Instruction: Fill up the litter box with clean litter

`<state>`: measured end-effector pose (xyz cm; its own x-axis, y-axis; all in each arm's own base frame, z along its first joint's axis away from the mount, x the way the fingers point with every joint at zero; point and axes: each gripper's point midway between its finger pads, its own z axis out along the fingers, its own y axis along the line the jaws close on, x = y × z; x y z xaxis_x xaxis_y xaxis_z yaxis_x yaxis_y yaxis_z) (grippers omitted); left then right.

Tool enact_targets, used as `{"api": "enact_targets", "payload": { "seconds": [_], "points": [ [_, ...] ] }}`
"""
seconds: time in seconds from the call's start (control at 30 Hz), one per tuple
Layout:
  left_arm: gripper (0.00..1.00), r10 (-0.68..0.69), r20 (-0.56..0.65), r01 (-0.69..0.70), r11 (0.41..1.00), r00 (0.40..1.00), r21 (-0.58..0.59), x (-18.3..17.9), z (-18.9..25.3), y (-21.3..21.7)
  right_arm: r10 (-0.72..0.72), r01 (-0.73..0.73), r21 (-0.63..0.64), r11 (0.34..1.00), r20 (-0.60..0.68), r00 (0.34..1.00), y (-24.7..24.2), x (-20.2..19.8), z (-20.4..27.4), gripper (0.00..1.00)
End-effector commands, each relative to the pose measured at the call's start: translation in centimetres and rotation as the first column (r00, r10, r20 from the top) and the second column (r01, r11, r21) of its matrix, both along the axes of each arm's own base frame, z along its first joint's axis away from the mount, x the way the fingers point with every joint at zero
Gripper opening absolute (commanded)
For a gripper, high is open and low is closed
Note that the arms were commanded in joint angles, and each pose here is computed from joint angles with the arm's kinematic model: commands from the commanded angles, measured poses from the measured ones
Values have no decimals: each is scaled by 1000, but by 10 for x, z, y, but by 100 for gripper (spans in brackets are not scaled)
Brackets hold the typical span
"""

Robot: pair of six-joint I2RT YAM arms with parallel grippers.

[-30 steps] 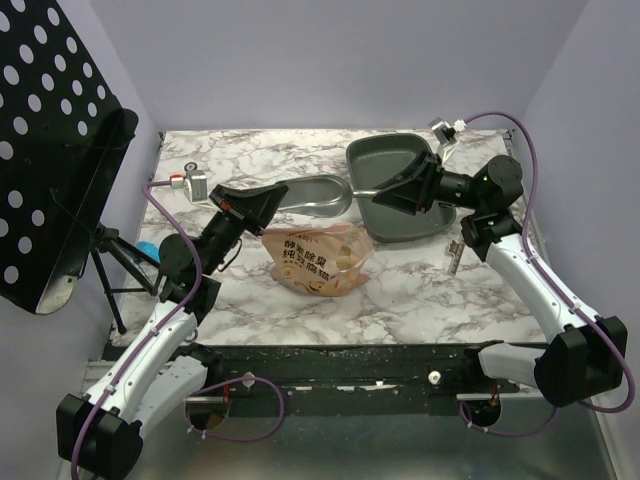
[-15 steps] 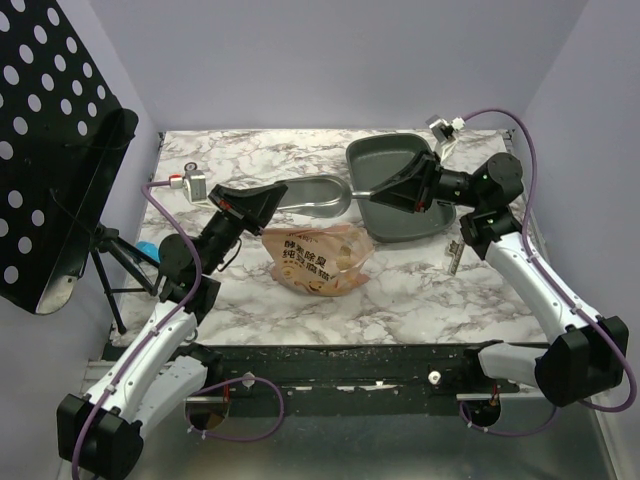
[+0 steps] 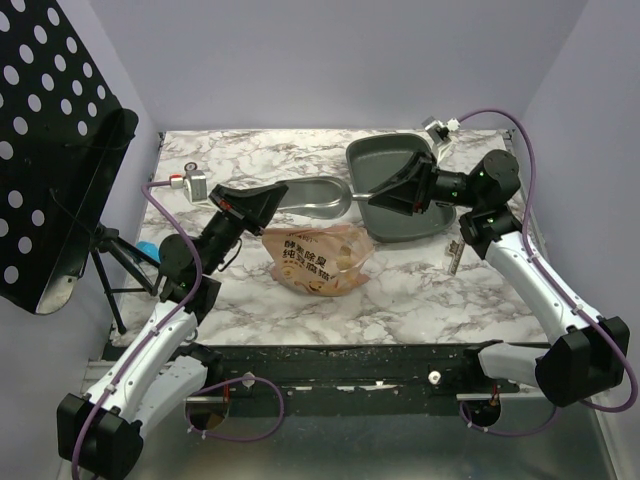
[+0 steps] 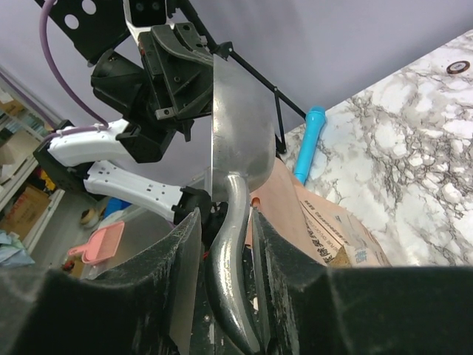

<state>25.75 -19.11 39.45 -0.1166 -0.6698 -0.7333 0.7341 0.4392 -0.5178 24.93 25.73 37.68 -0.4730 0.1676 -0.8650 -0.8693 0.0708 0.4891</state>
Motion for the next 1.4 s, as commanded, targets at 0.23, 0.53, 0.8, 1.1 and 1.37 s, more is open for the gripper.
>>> {"api": "enact_targets", "payload": {
  "seconds": [0.23, 0.53, 0.8, 1.1, 1.37],
  "points": [
    [0, -3, 54, 4, 1000, 999, -22, -5, 15, 3, 3, -3, -20, 1000, 19, 1000, 2, -1, 3, 39],
    [0, -2, 53, 3, 1000, 999, -21, -6, 14, 3, -4, 4, -24, 1000, 17, 1000, 2, -1, 1, 34],
    [5, -4, 49, 5, 1000, 999, -18, -6, 13, 3, -24, 25, -35, 999, 16, 1000, 1, -1, 2, 0],
    [55, -17, 55, 6, 983, 998, 183, -15, 8, -3, -194, 199, -79, 977, 63, 979, -19, -10, 20, 0],
    [60, -32, -46, 52, 850, 998, 524, -24, -27, 0, -450, 453, -202, 868, 63, 891, -62, -26, 24, 0]
  ]
}}
